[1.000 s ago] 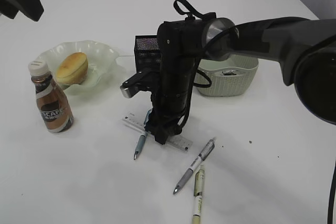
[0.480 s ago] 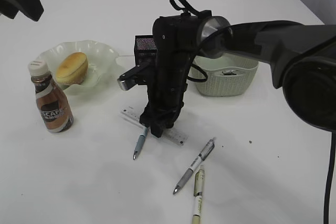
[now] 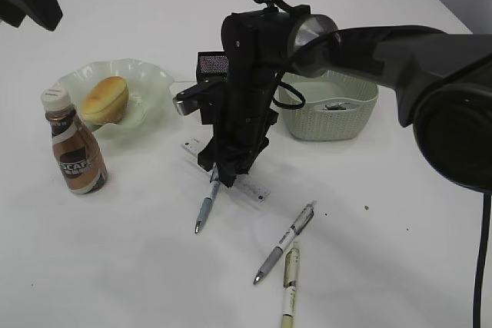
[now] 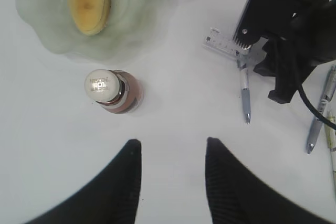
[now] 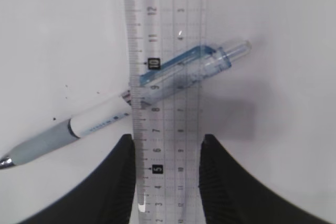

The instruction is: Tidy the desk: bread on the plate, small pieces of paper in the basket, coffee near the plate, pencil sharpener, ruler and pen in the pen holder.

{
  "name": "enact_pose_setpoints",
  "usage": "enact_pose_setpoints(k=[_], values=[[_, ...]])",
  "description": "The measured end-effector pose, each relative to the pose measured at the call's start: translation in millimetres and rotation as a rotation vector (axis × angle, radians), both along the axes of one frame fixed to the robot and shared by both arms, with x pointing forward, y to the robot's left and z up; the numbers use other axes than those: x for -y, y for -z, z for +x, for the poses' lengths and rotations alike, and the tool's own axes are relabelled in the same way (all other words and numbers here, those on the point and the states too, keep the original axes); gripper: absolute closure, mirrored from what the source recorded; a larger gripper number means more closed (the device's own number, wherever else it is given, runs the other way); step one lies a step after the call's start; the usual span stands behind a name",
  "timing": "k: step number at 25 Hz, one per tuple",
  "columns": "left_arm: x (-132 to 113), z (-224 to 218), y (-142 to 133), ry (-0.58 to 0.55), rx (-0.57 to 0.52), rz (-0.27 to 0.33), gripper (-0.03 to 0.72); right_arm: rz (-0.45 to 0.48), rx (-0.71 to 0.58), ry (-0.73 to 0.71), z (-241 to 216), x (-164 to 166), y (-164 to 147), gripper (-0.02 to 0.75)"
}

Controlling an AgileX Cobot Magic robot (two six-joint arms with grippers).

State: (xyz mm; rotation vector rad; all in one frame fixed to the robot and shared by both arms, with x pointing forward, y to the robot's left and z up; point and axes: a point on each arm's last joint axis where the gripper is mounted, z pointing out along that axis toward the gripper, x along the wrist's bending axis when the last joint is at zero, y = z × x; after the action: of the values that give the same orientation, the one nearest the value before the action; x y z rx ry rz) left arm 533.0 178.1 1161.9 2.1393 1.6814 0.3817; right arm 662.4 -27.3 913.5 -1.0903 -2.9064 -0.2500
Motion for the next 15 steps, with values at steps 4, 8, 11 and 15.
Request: enact_pose_setpoints(k=[4,8,11,15], values=[[-0.1,0.1,0.0,0.000,0.001,0.001,0.384,0.016,0.016,0.054,-0.7,0.6,-15.6,0.470],[-0.1,0.1,0.0,0.000,0.001,0.001,0.384,0.046,0.042,0.125,-2.7,1.8,-40.1,0.470],[-0.1,0.1,0.0,0.000,0.001,0.001,0.384,0.072,0.067,0.163,-5.2,3.3,-60.6,0.471],[-0.1,0.1,0.0,0.000,0.001,0.001,0.384,0.112,0.115,0.189,-10.6,6.8,-93.8,0.470]])
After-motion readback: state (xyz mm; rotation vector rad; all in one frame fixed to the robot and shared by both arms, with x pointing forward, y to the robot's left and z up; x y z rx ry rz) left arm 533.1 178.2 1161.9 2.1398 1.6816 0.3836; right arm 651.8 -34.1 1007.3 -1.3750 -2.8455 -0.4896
